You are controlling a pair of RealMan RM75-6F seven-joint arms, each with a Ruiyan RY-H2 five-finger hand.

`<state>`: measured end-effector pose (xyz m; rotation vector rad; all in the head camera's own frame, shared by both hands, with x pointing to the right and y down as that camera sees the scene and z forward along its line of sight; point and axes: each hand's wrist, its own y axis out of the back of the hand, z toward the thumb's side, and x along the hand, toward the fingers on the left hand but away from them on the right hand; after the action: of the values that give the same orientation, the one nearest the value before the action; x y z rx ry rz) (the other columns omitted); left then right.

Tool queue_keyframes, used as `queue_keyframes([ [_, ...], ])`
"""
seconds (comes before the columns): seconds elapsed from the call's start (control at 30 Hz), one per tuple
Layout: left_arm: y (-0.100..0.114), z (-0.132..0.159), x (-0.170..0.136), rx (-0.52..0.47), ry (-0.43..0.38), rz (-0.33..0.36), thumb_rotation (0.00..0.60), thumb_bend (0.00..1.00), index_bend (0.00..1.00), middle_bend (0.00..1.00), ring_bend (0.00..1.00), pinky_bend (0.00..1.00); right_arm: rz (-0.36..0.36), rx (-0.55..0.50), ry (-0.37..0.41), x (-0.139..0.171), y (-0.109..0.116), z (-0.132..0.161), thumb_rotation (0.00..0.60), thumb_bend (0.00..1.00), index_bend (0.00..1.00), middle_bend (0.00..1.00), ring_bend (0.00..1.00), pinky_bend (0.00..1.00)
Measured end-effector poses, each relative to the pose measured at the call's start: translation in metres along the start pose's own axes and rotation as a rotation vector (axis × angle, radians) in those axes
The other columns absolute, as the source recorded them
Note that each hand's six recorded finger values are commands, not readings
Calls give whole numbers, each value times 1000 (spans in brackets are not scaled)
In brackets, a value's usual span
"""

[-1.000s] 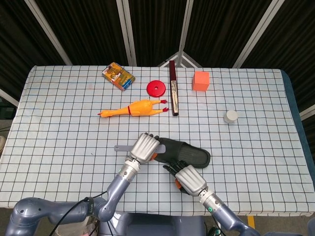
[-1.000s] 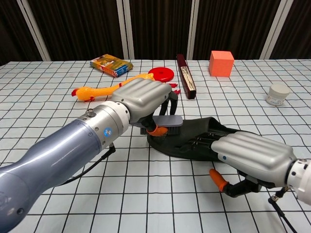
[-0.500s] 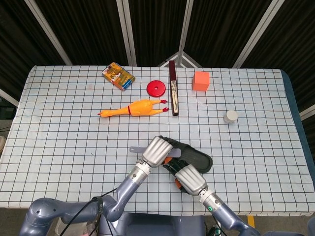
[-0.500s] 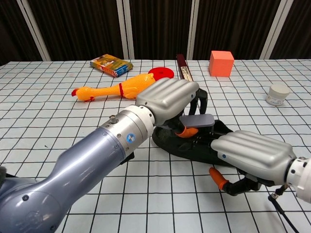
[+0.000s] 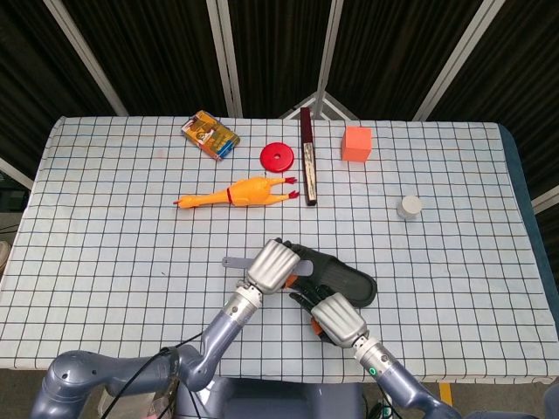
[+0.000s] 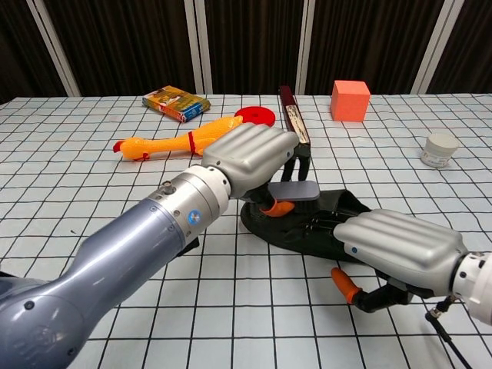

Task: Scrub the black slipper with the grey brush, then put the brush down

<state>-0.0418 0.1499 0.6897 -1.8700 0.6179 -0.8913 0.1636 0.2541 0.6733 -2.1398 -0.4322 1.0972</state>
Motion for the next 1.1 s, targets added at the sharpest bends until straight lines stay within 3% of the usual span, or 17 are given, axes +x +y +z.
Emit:
queue_keyframes([
  [0.3, 16, -41, -17, 105, 48, 11, 600, 600, 624, 654, 586, 573, -4, 1, -4, 0, 0, 0, 600, 765, 115, 119, 78, 210],
  [0.43, 19, -47, -24, 93, 44, 13, 600, 600, 626, 654, 586, 573, -18, 3, -7, 1, 3, -1, 600, 758, 34, 101, 52, 183],
  [0.6, 26, -46, -33, 40, 12, 32, 600, 597, 627, 654, 586, 573, -67, 42, -27, 11, 16, -6, 600, 564, 0, 2, 0, 54],
  [0.77, 36, -61, -59, 90, -21, 70, 600, 595, 628, 654, 586, 573, -79, 125, -86, 40, 35, -22, 600, 511, 0, 0, 0, 46],
  [0.9, 39, -89, -89, 126, -12, 71, 600, 594, 627, 654, 586, 573, -129, 179, -161, 76, 64, -35, 600, 511, 0, 0, 0, 46],
  [1.1, 31, -133, -149, 155, 21, 10, 600, 589, 623, 653, 586, 573, -205, 201, -311, 128, 94, -63, 600, 511, 0, 0, 0, 42],
])
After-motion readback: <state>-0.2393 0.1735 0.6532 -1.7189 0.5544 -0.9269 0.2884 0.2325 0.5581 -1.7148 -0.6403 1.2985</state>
